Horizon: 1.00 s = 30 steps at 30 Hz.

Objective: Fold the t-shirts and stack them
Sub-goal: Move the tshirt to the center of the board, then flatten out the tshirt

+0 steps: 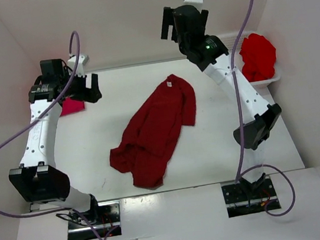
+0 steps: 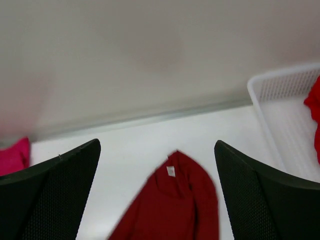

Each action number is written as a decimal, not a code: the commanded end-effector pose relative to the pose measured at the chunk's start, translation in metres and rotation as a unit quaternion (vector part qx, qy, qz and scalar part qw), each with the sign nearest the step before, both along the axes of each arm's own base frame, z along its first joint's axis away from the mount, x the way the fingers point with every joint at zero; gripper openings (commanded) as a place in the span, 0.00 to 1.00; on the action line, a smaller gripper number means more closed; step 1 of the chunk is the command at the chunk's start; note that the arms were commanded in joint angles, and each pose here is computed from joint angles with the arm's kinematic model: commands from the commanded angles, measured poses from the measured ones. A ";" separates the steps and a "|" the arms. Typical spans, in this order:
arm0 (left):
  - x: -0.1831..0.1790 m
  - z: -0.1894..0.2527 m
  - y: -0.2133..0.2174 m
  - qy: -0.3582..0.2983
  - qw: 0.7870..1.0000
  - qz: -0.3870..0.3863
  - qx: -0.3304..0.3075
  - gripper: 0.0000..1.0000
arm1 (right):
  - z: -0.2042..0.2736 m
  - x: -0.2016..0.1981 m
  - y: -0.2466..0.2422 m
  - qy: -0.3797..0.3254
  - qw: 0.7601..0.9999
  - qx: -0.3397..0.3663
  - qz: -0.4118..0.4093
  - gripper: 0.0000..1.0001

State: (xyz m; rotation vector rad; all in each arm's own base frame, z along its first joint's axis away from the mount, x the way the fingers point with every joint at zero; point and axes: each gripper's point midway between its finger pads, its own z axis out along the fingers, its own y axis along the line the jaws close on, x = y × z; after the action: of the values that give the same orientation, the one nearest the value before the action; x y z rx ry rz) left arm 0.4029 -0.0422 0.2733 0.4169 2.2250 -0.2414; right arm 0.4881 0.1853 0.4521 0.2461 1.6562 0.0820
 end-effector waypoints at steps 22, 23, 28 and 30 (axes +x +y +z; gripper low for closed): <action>-0.122 -0.107 0.021 0.108 0.992 -0.007 0.072 0.99 | -0.393 -0.279 0.179 0.389 0.830 -0.188 0.352 0.76; -0.122 -0.107 0.021 0.108 0.992 -0.007 0.072 0.99 | -0.396 -0.281 0.183 0.389 0.830 -0.190 0.351 0.78; -0.124 -0.102 0.019 0.097 0.993 -0.010 0.068 0.99 | -0.419 -0.259 0.180 0.379 0.847 -0.229 0.295 0.75; -0.124 -0.102 0.019 0.097 0.993 -0.010 0.068 0.99 | -0.417 -0.250 0.180 0.369 0.858 -0.233 0.272 0.72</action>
State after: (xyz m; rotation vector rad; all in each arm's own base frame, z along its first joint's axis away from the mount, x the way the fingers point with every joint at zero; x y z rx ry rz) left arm 0.2764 -0.0242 0.1647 0.5286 2.4720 -0.1555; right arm 0.2085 0.3584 0.0229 -0.7873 2.4967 0.0718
